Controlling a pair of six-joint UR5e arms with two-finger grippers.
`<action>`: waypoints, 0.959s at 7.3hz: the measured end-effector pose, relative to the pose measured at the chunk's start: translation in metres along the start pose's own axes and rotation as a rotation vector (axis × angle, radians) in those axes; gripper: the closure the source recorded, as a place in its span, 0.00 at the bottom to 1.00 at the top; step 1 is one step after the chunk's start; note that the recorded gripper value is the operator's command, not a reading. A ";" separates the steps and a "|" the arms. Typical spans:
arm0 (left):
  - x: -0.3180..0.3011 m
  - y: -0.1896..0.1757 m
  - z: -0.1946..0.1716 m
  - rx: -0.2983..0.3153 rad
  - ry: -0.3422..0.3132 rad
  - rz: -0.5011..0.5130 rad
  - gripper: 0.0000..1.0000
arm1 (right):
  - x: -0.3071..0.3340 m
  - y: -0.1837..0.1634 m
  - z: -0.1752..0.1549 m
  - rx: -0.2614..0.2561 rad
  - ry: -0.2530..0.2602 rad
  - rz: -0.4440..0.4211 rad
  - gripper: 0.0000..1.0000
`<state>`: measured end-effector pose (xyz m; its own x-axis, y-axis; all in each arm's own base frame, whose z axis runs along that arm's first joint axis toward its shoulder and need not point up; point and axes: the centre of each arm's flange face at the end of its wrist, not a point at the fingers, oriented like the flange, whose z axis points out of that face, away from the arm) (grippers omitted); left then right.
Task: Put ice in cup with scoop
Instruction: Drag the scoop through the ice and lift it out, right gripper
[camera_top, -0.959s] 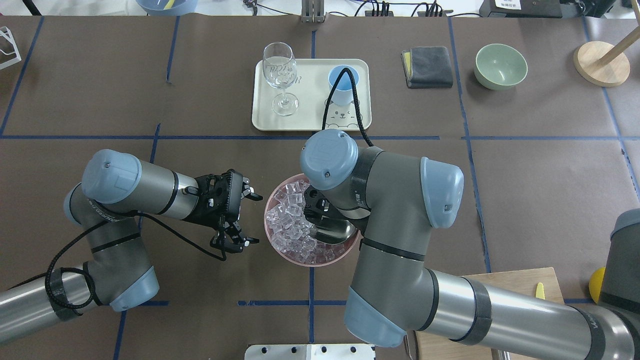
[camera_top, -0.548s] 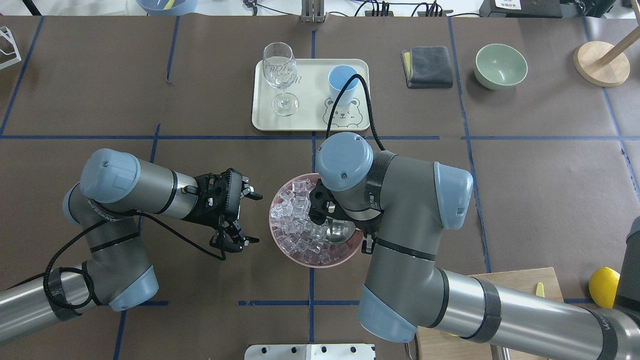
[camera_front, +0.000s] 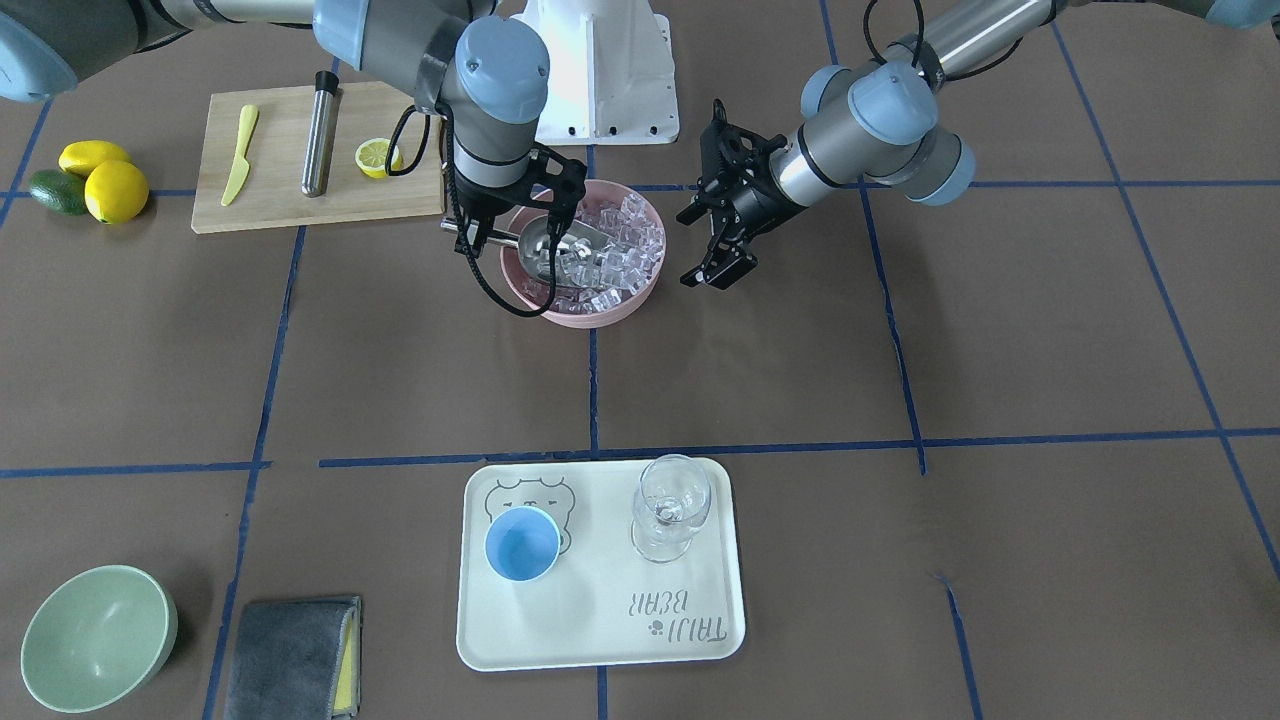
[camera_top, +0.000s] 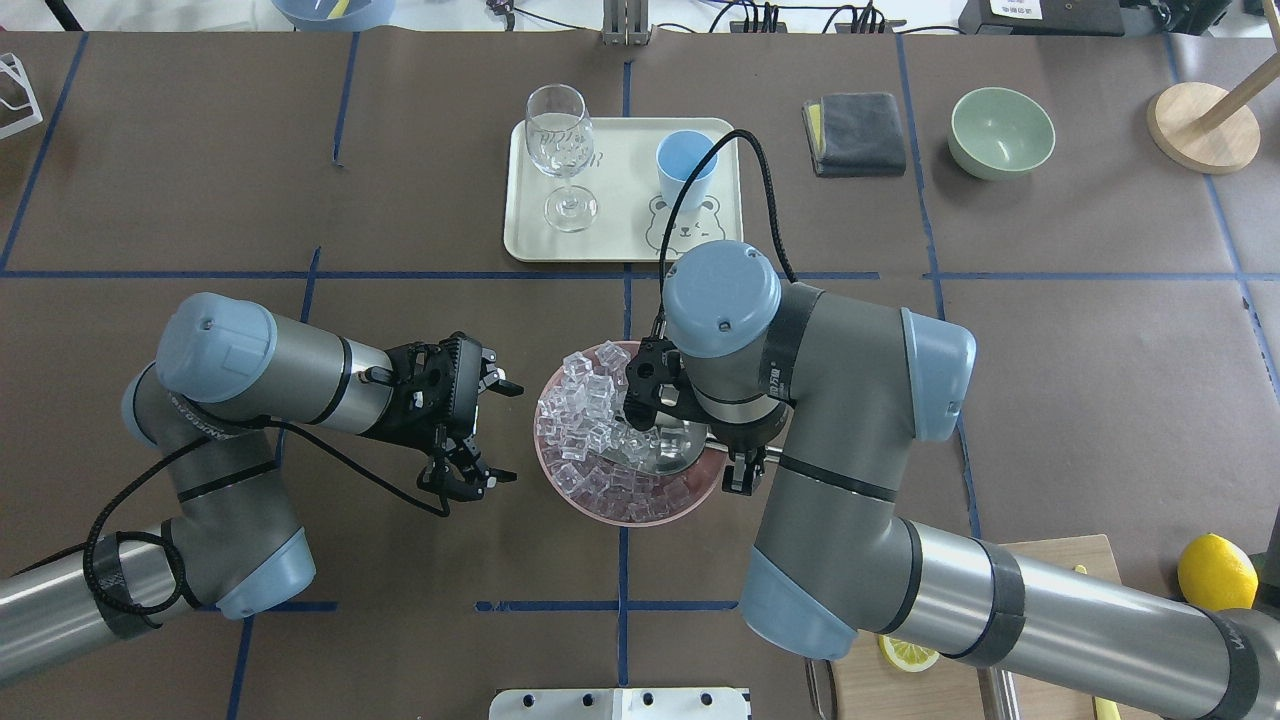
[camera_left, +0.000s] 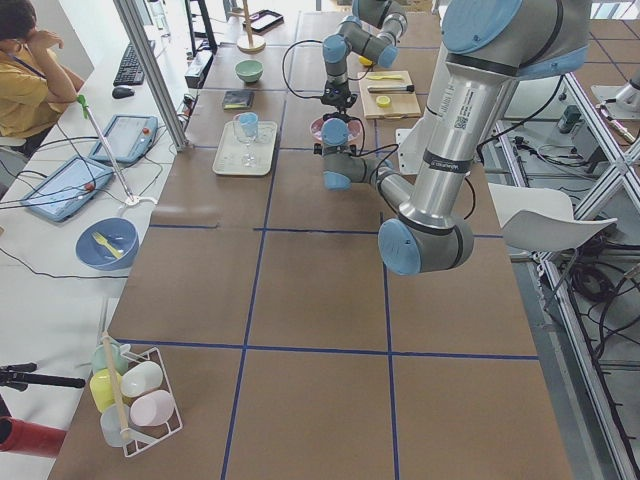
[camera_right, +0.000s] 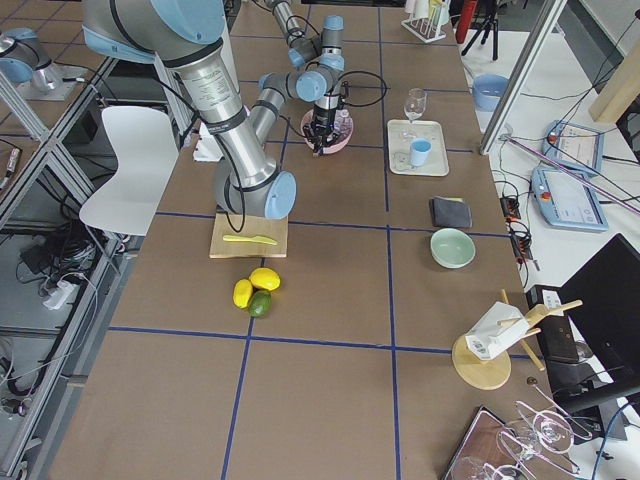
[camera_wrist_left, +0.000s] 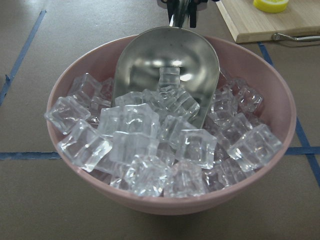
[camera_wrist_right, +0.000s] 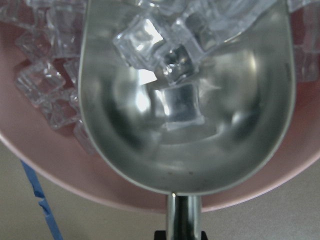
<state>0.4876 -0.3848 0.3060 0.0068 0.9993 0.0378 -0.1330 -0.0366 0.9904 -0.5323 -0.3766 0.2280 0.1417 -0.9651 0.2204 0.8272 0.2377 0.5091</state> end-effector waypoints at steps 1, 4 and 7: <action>0.000 -0.002 -0.001 -0.002 -0.001 -0.001 0.00 | 0.001 0.003 -0.001 0.043 -0.005 -0.007 1.00; 0.000 -0.006 -0.003 -0.002 -0.001 -0.001 0.00 | 0.001 0.011 -0.014 0.100 -0.005 -0.015 1.00; 0.000 -0.006 -0.005 -0.002 -0.003 -0.001 0.00 | -0.004 0.020 -0.026 0.128 0.001 -0.016 1.00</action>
<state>0.4838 -0.3848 0.2997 0.0097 0.9993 0.0370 -0.1346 -0.0354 0.9903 -0.5021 -0.3713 0.2156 0.1296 -0.9690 0.2105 0.7534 0.2343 0.6145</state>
